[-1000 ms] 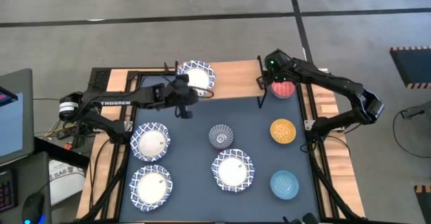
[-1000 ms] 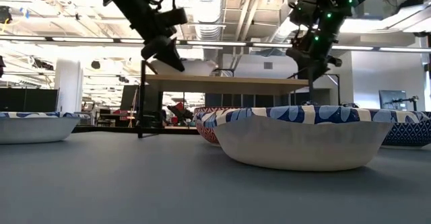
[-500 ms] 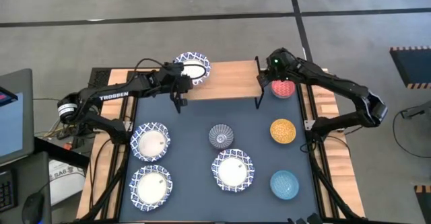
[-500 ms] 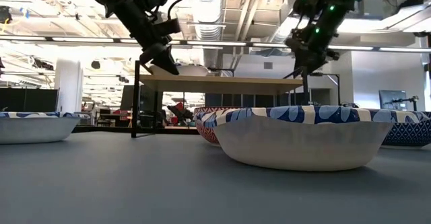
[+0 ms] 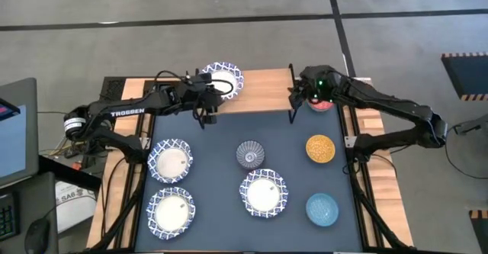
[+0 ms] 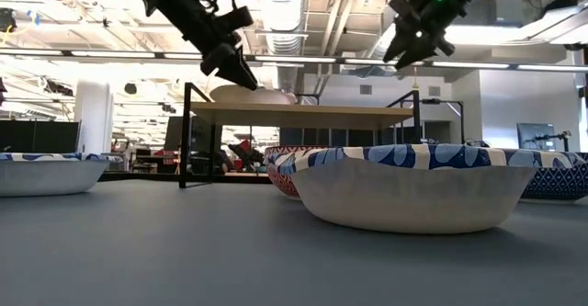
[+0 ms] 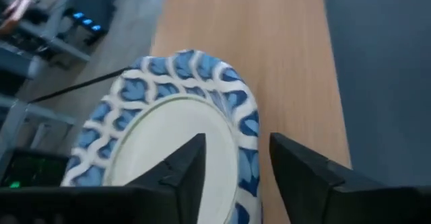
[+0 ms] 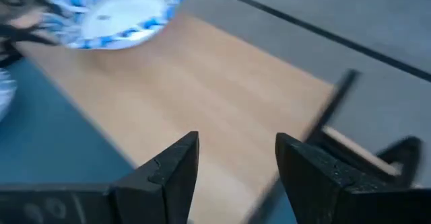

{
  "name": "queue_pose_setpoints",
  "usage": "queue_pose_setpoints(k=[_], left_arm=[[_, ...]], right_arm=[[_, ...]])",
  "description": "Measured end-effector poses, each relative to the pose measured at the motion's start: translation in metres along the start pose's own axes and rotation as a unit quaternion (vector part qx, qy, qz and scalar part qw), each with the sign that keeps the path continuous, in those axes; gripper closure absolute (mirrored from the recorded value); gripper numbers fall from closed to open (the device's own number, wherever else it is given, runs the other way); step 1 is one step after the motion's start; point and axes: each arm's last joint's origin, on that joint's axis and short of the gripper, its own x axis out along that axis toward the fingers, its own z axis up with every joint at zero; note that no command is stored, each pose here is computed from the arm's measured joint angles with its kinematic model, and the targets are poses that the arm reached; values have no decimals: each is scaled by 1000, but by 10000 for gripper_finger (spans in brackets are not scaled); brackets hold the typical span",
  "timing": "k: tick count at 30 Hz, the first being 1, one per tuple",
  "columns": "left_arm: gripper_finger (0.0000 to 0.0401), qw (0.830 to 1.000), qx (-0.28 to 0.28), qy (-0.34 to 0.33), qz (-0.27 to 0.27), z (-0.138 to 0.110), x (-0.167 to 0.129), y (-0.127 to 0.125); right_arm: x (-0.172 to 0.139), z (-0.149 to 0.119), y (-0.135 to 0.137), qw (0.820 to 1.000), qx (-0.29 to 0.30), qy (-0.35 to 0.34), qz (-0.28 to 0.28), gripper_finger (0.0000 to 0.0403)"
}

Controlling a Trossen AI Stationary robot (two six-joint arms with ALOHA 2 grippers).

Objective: Place and stack bowls onto a shelf
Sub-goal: Stack the white patterned bowl on top of the white patterned bowl on the shelf

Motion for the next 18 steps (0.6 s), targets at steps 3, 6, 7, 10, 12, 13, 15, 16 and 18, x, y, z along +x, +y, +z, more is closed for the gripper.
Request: queue_pose_setpoints(k=[3,6,7,10,12,13,15,16,18], left_arm=[[228,999,-31,-3,22,8,-15,-4],[223,999,-47,-24,9,16,-40,-12],[223,998,-55,-28,1,18,-48,-14],[222,995,-91,-35,-30,19,-74,-23],[222,991,-121,-20,-59,17,-86,-31],[222,988,-133,-9,-73,15,-90,-36],[222,983,-153,24,-100,8,-95,-49],[222,980,-160,40,-111,3,-96,-57],[223,974,-172,73,-132,-6,-96,-72]], right_arm=[[3,-4,21,999,-11,-2,35,179],[9,-6,44,997,-20,-15,74,179],[12,-7,51,996,-23,-21,87,179],[23,-12,75,992,-34,-30,121,179],[32,-19,90,989,-43,-27,136,179],[37,-22,98,988,-45,-30,145,179],[46,-29,111,986,-47,-25,161,179],[51,-33,118,983,-47,-25,175,179],[62,-41,133,977,-45,-20,209,179]])
